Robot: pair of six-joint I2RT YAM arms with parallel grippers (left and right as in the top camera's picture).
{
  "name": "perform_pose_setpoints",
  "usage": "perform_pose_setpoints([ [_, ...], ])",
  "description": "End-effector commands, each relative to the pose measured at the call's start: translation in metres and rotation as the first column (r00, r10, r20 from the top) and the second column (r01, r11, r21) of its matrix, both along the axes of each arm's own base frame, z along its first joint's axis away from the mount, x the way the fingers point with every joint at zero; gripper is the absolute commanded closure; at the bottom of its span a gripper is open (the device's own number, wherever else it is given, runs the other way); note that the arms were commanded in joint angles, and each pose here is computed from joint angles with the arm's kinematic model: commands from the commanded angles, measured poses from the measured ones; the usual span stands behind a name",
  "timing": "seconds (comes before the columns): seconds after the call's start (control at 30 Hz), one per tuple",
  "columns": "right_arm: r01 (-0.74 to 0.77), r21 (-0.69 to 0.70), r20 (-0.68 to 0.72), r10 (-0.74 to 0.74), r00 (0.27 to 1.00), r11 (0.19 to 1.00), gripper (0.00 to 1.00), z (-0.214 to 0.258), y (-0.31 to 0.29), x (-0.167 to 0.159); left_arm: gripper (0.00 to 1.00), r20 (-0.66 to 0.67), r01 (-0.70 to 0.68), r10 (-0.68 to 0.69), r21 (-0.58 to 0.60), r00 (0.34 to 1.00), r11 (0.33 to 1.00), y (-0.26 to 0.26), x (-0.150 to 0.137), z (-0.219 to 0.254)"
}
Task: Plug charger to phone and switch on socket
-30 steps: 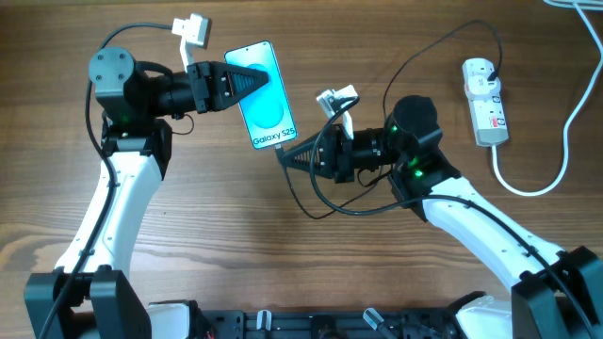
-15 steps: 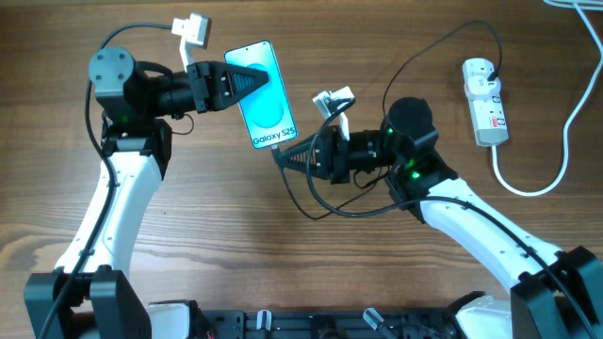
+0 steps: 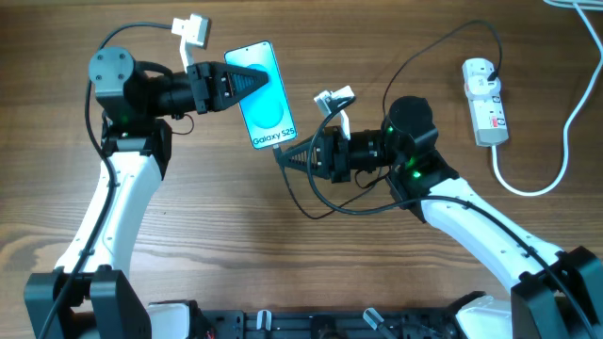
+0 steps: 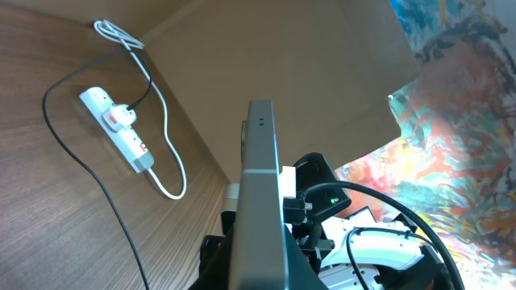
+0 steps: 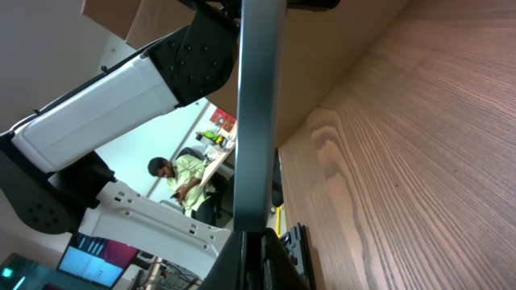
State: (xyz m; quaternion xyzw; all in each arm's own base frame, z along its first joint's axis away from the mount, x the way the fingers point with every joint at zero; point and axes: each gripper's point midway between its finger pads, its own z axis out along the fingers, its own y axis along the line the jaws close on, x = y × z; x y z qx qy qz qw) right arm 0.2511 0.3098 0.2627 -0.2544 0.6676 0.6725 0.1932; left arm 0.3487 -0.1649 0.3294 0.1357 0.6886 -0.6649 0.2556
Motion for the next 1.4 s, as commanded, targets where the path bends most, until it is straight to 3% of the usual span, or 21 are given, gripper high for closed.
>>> perform_pose_setpoints([
  [0.0, -0.01, 0.005, 0.017, 0.01, 1.0, 1.0, 0.95, 0.001, 0.0, 0.0, 0.96, 0.024, 0.024, -0.024, 0.002, 0.999, 1.0, -0.002, -0.005, 0.007],
  [0.77, -0.067, 0.001, -0.025, 0.067, 0.997, 0.998, 0.95, 0.0, -0.005, -0.008, 0.96, 0.032, 0.023, -0.023, 0.004, 0.999, 1.0, -0.002, -0.005, 0.007],
  [1.37, 0.008, -0.005, 0.006, -0.008, 1.0, 1.0, 0.95, -0.002, 0.003, 0.001, 0.96, 0.031, 0.023, -0.023, 0.004, 0.999, 1.0, -0.002, -0.005, 0.007],
])
